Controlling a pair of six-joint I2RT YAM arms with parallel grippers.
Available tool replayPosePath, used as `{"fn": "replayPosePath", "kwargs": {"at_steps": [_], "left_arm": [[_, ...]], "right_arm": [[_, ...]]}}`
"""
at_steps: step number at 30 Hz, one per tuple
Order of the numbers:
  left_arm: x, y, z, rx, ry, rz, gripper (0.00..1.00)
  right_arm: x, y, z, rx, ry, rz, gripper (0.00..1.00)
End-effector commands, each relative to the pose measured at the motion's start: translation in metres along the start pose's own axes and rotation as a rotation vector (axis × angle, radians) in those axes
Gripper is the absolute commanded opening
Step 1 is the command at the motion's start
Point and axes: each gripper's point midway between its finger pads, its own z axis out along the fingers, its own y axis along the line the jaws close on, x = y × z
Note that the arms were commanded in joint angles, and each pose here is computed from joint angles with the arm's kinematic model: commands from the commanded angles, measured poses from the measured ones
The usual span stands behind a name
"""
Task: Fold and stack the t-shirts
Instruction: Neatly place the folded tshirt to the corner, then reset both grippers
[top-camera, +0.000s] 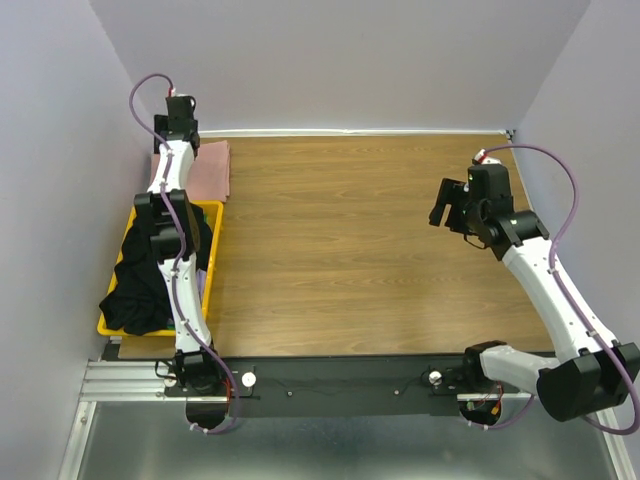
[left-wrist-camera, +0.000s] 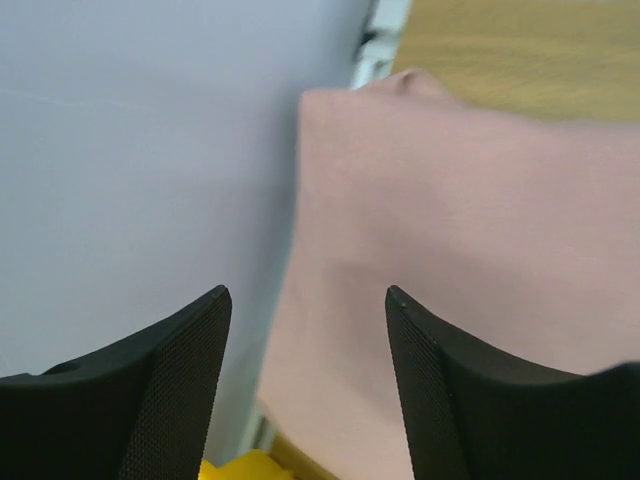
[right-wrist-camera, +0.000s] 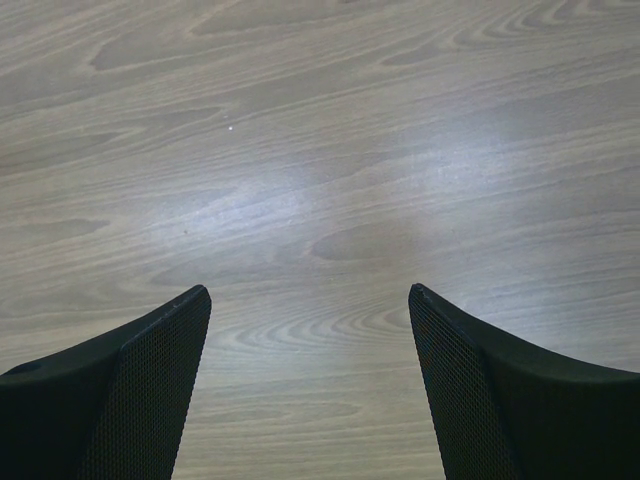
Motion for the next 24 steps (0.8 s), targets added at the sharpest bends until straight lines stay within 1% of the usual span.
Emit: {"fn": "replayPosePath", "kwargs": {"at_steps": [1,2,3,5,6,7,8,9,10,11,12,14,15,16,17,18,19,20,21,22,23,24], "left_arm": [[-0.104,-0.014,-0.109,0.270,-0.255,-0.205,0.72],[-0.127,-0.011,-0.145,0.345,-0.323,-0.232,0.72],[-0.134,-0.024,-0.169,0.401,-0.342,-0.245,0.72],[-0.148,-0.028,-0.213,0.497,-0.389,-0.295,0.72],[-0.166,-0.012,-0.262,0.555,-0.473,-0.328,0.73],[-0.157,-0.026,-0.280,0.609,-0.456,-0.353,0.78],[-0.172,-0.006,-0.333,0.675,-0.566,-0.386,0.79],[-0.170,0.000,-0.352,0.700,-0.590,-0.416,0.80],[-0.153,-0.009,-0.356,0.737,-0.566,-0.444,0.81],[-0.151,0.016,-0.396,0.758,-0.642,-0.473,0.81],[-0.127,0.010,-0.391,0.759,-0.598,-0.478,0.82],[-0.109,0.027,-0.409,0.736,-0.624,-0.505,0.82],[-0.089,0.044,-0.421,0.694,-0.641,-0.525,0.82],[-0.079,0.052,-0.428,0.675,-0.653,-0.534,0.82],[-0.067,0.058,-0.434,0.665,-0.660,-0.533,0.82],[-0.046,0.076,-0.445,0.606,-0.688,-0.552,0.85],[-0.035,0.083,-0.451,0.585,-0.701,-0.557,0.85],[-0.019,0.108,-0.472,0.537,-0.755,-0.590,0.85],[-0.008,0.116,-0.479,0.516,-0.769,-0.602,0.85],[0.014,0.132,-0.490,0.477,-0.798,-0.636,0.87],[0.019,0.125,-0.482,0.479,-0.773,-0.630,0.88],[0.035,0.143,-0.496,0.438,-0.815,-0.672,0.89]], "right_arm": [[-0.018,-0.010,-0.016,0.050,-0.075,-0.003,0.87],[-0.021,-0.011,-0.019,0.050,-0.086,-0.004,0.86],[-0.026,-0.011,-0.024,0.050,-0.108,-0.006,0.87],[-0.031,-0.012,-0.031,0.051,-0.134,-0.010,0.87],[-0.034,-0.014,-0.035,0.057,-0.150,-0.019,0.87],[-0.039,-0.014,-0.043,0.052,-0.176,-0.019,0.87],[-0.042,-0.016,-0.047,0.053,-0.191,-0.022,0.87],[-0.045,-0.019,-0.051,0.066,-0.209,-0.028,0.87],[-0.049,-0.020,-0.059,0.066,-0.237,-0.028,0.87],[-0.050,-0.023,-0.064,0.071,-0.252,-0.031,0.87],[-0.052,-0.026,-0.068,0.083,-0.270,-0.032,0.87],[-0.052,-0.029,-0.077,0.083,-0.295,-0.032,0.88],[-0.052,-0.032,-0.086,0.080,-0.326,-0.028,0.93],[-0.052,-0.034,-0.091,0.084,-0.340,-0.025,0.99],[-0.052,-0.036,-0.094,0.083,-0.353,-0.026,1.00],[-0.050,-0.039,-0.102,0.083,-0.378,-0.030,1.00],[-0.049,-0.041,-0.105,0.084,-0.389,-0.030,1.00],[-0.049,-0.042,-0.110,0.082,-0.407,-0.029,1.00],[-0.048,-0.045,-0.113,0.085,-0.418,-0.034,1.00],[-0.047,-0.047,-0.120,0.081,-0.450,-0.022,1.00],[-0.047,-0.048,-0.122,0.076,-0.466,-0.019,1.00],[-0.047,-0.051,-0.126,0.081,-0.489,-0.009,1.00]]}}
